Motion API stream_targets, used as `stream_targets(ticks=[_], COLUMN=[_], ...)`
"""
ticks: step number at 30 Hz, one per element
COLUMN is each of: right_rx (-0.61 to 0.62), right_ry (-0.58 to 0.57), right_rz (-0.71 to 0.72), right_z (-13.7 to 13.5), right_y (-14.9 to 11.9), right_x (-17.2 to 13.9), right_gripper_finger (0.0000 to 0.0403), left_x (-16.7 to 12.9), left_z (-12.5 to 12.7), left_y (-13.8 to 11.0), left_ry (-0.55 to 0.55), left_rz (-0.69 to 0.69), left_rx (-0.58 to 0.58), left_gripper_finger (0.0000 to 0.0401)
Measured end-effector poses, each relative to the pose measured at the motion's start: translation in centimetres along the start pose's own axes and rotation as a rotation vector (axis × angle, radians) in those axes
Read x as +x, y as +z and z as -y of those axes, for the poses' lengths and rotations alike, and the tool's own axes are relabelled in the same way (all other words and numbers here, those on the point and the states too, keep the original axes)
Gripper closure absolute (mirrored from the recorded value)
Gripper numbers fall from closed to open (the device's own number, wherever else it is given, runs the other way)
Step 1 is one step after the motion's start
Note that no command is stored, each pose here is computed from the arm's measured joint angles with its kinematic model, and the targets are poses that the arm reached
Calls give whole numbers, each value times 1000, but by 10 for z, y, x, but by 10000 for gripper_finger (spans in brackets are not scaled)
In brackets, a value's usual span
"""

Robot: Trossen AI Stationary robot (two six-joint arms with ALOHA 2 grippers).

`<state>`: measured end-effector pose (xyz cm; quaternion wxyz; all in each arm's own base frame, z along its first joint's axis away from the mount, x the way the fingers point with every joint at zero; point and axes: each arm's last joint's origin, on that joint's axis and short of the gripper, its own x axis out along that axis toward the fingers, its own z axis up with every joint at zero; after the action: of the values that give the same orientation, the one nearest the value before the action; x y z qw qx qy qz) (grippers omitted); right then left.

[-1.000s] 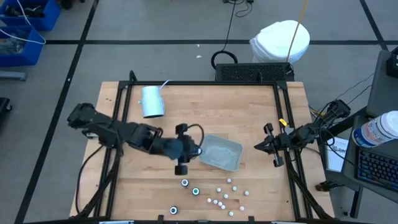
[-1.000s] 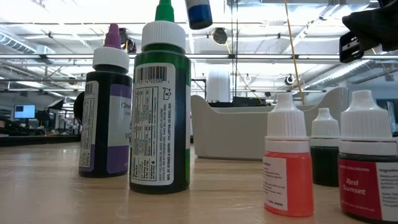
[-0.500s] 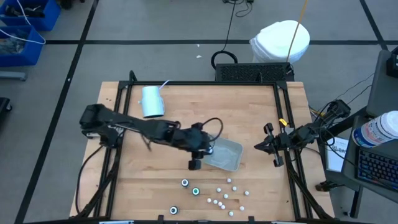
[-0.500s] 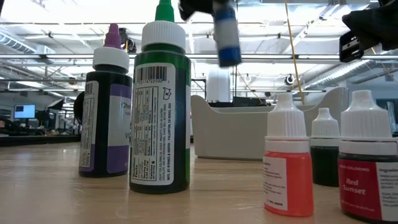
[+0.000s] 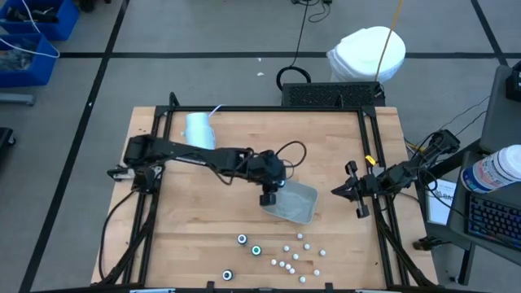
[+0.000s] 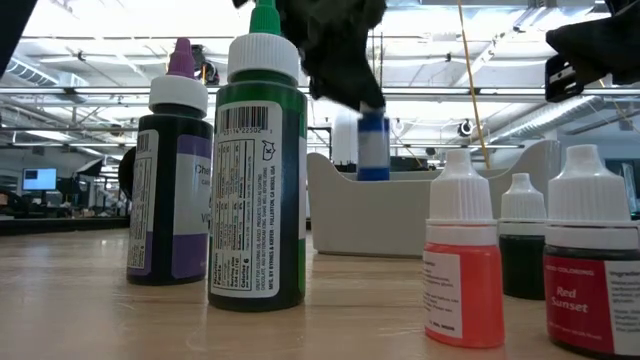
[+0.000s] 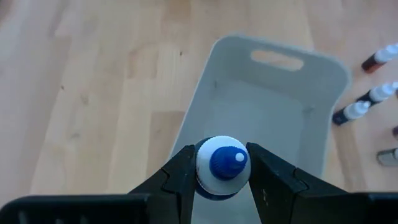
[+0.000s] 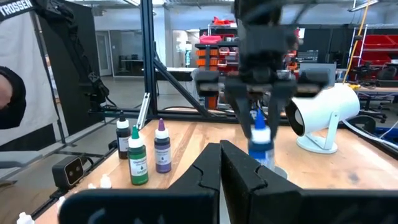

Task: Pick & Place food coloring
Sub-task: Put the large blue food coloring bottle into the gray bin

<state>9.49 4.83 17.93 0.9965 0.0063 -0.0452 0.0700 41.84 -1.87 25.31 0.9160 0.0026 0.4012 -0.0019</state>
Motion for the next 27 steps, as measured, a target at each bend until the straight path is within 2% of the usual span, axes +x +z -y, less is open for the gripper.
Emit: stream_targets(ticks=[8, 11, 27], right_rx=[-1, -1, 1], right_ry=[-1, -1, 2], right_rz=[0, -1, 3], right_z=[0, 0, 0], right_y=[0, 0, 0], right_x=[0, 0, 0], right_gripper_finger=[403, 403, 403], left_x=[28, 34, 45], left_z=[-5, -6, -7], left_y=[-12, -14, -24], left_ry=[-9, 21, 67], left_rz=[-66, -75, -72], left_rx=[-16, -15, -44], left_gripper_finger=[272, 272, 272])
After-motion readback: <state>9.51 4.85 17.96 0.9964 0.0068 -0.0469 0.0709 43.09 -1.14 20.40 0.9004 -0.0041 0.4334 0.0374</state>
